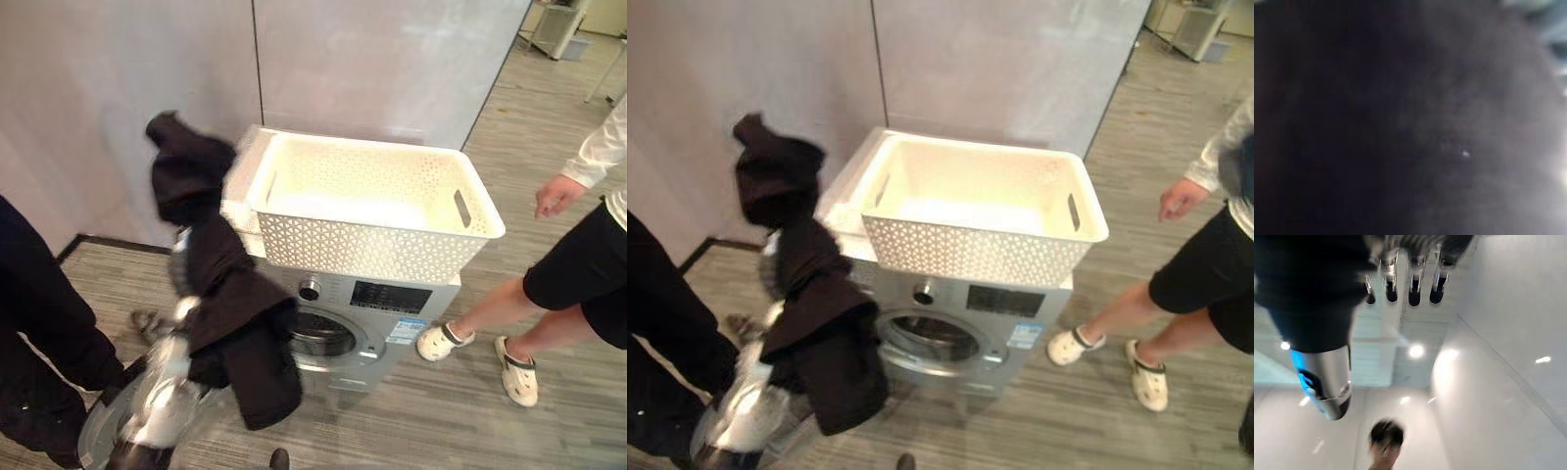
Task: Grab the laundry basket,head to the washer,open it,put in the laundry and shut it.
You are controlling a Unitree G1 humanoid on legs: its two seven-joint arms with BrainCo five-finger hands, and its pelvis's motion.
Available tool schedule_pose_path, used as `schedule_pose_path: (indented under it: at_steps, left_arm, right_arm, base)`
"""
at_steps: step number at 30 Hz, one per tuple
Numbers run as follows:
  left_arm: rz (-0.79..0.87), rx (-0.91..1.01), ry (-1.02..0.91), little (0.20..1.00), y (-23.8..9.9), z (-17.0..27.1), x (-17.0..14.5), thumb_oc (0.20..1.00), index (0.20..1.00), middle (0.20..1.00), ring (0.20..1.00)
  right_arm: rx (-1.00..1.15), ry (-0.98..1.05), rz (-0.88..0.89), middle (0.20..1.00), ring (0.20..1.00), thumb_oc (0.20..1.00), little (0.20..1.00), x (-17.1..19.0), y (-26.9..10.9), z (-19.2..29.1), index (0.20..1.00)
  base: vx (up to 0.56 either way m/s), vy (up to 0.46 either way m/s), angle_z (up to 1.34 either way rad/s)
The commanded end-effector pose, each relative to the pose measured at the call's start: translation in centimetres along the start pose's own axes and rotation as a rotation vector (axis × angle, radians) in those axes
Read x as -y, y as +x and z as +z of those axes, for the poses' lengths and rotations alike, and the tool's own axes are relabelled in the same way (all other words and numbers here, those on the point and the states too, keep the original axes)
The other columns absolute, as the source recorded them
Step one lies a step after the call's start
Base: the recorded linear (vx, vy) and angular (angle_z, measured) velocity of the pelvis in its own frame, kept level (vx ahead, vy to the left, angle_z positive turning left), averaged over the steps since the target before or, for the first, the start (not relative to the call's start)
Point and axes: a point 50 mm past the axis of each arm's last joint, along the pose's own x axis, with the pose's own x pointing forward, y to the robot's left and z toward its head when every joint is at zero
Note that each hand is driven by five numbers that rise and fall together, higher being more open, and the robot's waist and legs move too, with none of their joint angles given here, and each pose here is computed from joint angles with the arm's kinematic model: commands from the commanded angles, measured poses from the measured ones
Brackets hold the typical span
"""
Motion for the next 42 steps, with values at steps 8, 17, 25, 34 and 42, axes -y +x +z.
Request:
schedule_pose_path:
  at_steps: [8,17,25,34,42]
  left_arm:
    - [-0.15,-0.156,0.006,0.2,-5.4,2.0,-0.5,0.2,0.2,0.2,0.2]
    - [-0.108,-0.545,0.031,0.2,-9.5,-1.4,-3.2,0.2,0.2,0.2,0.2]
    - [-0.03,-0.725,0.08,0.2,-9.4,-5.2,-5.7,0.2,0.2,0.2,0.2]
    - [0.058,-0.64,0.145,0.2,-5.9,-8.9,-6.3,0.2,0.2,0.2,0.2]
    - [0.132,-0.373,0.092,0.2,3.7,-11.4,-2.5,0.2,0.2,0.2,0.2]
  right_arm:
    - [-0.487,0.489,0.037,1.0,1.0,1.0,1.0,0.0,-10.4,-3.4,1.0]
    - [-1.514,0.648,0.06,1.0,1.0,1.0,1.0,-2.6,-30.5,-6.1,1.0]
    - [-1.892,0.51,0.017,1.0,1.0,1.0,1.0,-4.4,-38.5,-6.9,1.0]
    - [-1.853,0.487,-0.058,1.0,1.0,1.0,1.0,-9.1,-37.6,-9.6,1.0]
    - [-1.631,0.481,-0.093,1.0,1.0,1.0,1.0,-14.4,-31.2,-14.0,1.0]
  base:
    - [-0.01,-0.015,-0.06]
    - [-0.08,-0.014,-0.11]
    - [-0.17,-0.012,0.02]
    - [-0.13,0.018,0.07]
    - [-0.05,0.009,-0.09]
